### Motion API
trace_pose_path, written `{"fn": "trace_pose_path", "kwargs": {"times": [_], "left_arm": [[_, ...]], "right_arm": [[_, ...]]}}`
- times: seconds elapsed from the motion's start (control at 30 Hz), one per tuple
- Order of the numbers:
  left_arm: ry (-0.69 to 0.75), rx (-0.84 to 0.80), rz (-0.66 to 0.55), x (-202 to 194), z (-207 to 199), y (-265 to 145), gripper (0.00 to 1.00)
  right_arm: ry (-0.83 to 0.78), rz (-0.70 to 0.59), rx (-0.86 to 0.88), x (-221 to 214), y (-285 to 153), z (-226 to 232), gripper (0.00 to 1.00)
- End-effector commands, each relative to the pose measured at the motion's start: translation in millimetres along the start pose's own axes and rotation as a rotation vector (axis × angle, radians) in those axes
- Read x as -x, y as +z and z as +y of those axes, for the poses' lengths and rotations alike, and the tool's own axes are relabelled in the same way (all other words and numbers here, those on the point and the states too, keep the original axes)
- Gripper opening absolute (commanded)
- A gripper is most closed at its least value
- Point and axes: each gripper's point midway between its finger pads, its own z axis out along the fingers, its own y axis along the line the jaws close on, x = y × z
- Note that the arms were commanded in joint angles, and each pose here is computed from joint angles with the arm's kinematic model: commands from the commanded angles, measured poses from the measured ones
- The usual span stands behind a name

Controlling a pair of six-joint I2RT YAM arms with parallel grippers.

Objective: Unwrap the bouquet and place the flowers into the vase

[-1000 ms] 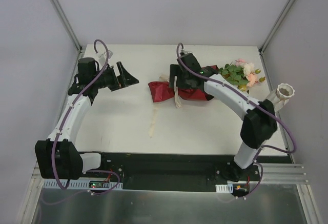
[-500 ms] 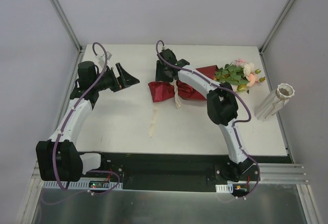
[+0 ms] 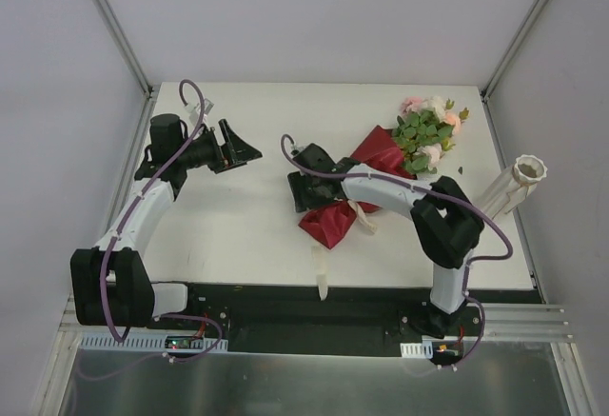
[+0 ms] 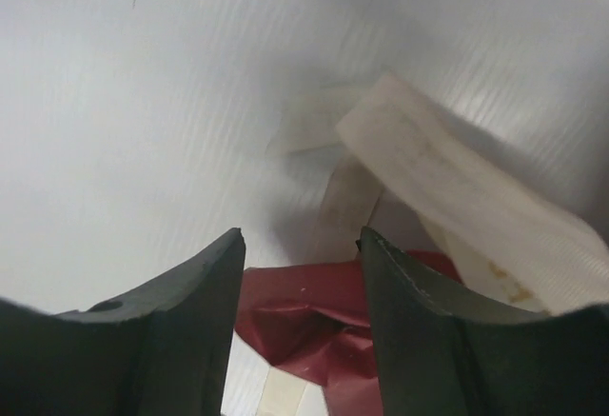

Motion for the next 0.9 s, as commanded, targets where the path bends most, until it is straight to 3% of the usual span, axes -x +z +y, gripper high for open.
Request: {"fn": "trace_pose_path", "kwargs": {"times": [0.0,0.17,0.4,0.47,0.5,0.6,0.87], "left_arm": [[0.039,-0.075,0.056,-7.9,-11.0,9.0,0.79],[0.045,-0.122,0.174,-35.3,-17.7,29.8,0.75],[0.033,-0.121,0.363,-80.9,-13.0,68.8,0.72],[-0.040,-0.077,0.423,-92.4,-8.7,75.9,0.63],[-0.154,-0.054,0.462,-99.1,-2.2,81.6,0.58],[-0.246,-0.066,0.522,-105.0,-5.4,92.7,0.52],[-0.147,-0.014,0.498,-117.0,1.6,97.2,0.51]], "right_arm": [[-0.027,-0.088,0.074,-11.0,-51.5,10.1,0.57],[0.024,-0.154,0.061,-30.8,-90.5,-2.3,0.65],[0.149,-0.288,-0.065,-59.3,-130.0,-54.4,0.75],[0.155,-0.284,-0.068,-69.6,-129.9,-60.4,0.75],[0.158,-0.298,-0.059,-70.1,-135.4,-61.0,0.75],[0.176,-0.314,-0.050,-74.6,-139.5,-63.8,0.75],[0.074,-0.347,-0.078,-40.1,-153.0,-65.6,0.73]]}}
